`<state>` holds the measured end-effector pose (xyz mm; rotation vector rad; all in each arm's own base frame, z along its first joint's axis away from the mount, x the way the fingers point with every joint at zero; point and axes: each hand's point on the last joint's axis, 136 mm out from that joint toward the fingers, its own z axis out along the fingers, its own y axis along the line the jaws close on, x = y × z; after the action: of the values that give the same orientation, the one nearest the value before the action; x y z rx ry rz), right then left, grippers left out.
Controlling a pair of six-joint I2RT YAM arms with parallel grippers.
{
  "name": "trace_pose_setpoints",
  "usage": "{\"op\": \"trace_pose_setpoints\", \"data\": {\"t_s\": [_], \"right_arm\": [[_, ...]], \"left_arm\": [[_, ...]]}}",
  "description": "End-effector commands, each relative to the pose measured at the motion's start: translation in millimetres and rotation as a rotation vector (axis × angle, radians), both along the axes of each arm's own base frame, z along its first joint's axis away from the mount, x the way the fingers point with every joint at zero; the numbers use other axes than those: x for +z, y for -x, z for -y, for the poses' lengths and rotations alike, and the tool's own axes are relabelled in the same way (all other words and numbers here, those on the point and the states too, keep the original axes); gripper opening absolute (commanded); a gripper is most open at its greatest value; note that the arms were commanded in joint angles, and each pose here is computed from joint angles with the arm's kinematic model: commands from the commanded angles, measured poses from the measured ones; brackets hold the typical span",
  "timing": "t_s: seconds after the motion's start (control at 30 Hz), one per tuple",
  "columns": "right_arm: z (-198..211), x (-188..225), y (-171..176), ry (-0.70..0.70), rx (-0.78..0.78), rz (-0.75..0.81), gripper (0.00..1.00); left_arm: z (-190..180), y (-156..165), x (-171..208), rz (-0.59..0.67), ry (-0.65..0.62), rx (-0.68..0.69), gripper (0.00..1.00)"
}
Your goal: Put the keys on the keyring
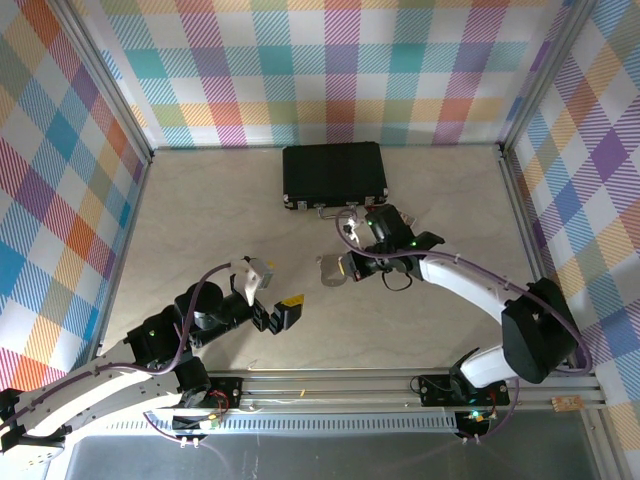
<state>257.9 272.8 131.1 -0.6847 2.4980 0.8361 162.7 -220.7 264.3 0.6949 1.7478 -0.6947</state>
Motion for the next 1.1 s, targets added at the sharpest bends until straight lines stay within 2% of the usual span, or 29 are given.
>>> {"op": "trace_pose_setpoints", "data": {"t_s": [0.0, 1.07], "right_arm": [[4, 2, 11, -0.025, 0.009, -0.031, 0.0], [41, -61, 89, 0.02, 0.04, -0.268, 0.0]], "left_arm": [[4, 1, 13, 0.04, 0.032, -0.02, 1.0], [-12, 0, 32, 0.099, 0.018, 0.027, 1.0]]}}
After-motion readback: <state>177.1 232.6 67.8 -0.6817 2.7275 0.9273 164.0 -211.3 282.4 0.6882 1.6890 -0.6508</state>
